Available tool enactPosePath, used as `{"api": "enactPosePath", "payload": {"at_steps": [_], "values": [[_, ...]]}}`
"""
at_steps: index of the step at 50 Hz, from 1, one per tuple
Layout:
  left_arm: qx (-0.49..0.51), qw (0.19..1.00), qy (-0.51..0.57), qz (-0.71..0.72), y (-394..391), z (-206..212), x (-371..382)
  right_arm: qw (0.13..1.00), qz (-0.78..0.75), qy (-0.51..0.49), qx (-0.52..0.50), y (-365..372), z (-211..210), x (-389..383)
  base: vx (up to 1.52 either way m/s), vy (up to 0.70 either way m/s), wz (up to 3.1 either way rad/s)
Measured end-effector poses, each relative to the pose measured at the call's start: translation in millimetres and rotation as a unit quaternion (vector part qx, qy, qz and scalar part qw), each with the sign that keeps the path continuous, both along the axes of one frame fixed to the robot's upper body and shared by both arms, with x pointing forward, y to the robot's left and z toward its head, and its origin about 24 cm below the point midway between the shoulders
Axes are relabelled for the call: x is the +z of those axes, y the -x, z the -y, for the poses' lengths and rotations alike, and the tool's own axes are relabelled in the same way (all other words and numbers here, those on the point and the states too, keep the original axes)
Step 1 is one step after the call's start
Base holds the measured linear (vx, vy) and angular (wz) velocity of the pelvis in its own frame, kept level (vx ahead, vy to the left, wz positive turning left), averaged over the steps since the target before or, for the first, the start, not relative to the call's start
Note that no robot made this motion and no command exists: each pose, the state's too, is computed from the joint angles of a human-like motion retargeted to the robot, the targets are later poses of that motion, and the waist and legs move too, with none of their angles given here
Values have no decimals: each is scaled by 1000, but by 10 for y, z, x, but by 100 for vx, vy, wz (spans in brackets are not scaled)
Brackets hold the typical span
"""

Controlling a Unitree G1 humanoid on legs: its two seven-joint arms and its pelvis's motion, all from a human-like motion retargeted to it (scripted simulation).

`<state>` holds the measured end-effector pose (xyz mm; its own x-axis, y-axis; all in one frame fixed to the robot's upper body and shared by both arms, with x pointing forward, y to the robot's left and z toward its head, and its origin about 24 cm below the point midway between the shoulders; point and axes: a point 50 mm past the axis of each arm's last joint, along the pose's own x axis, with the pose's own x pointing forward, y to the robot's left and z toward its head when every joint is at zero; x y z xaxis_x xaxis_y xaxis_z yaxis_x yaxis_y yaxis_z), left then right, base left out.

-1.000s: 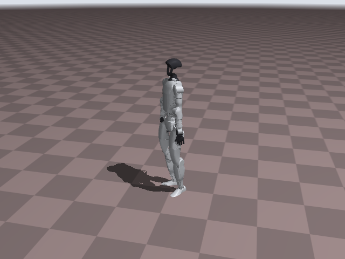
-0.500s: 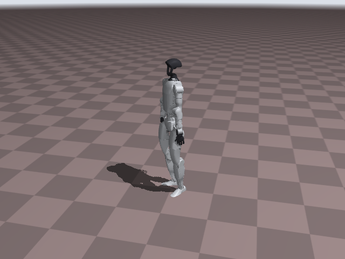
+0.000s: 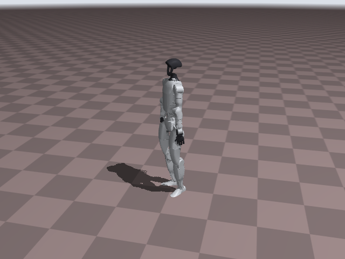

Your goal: Upper body actions

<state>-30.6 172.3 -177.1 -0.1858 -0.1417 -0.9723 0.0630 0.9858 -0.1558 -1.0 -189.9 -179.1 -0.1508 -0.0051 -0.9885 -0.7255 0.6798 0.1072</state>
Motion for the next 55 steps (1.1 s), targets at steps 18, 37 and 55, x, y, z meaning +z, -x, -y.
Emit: {"api": "enactPosePath", "payload": {"at_steps": [18,37,55], "values": [[2,1000,0,2,-6,2,-1,1000,-1,1,3,7,6,1,0,0,0],[-4,1000,0,2,-14,-15,0,1000,3,0,8,-22,12,1,0,0,0],[-10,1000,-1,2,-21,-27,1,1000,1,3,11,-17,33,4,0,0,0]]}}
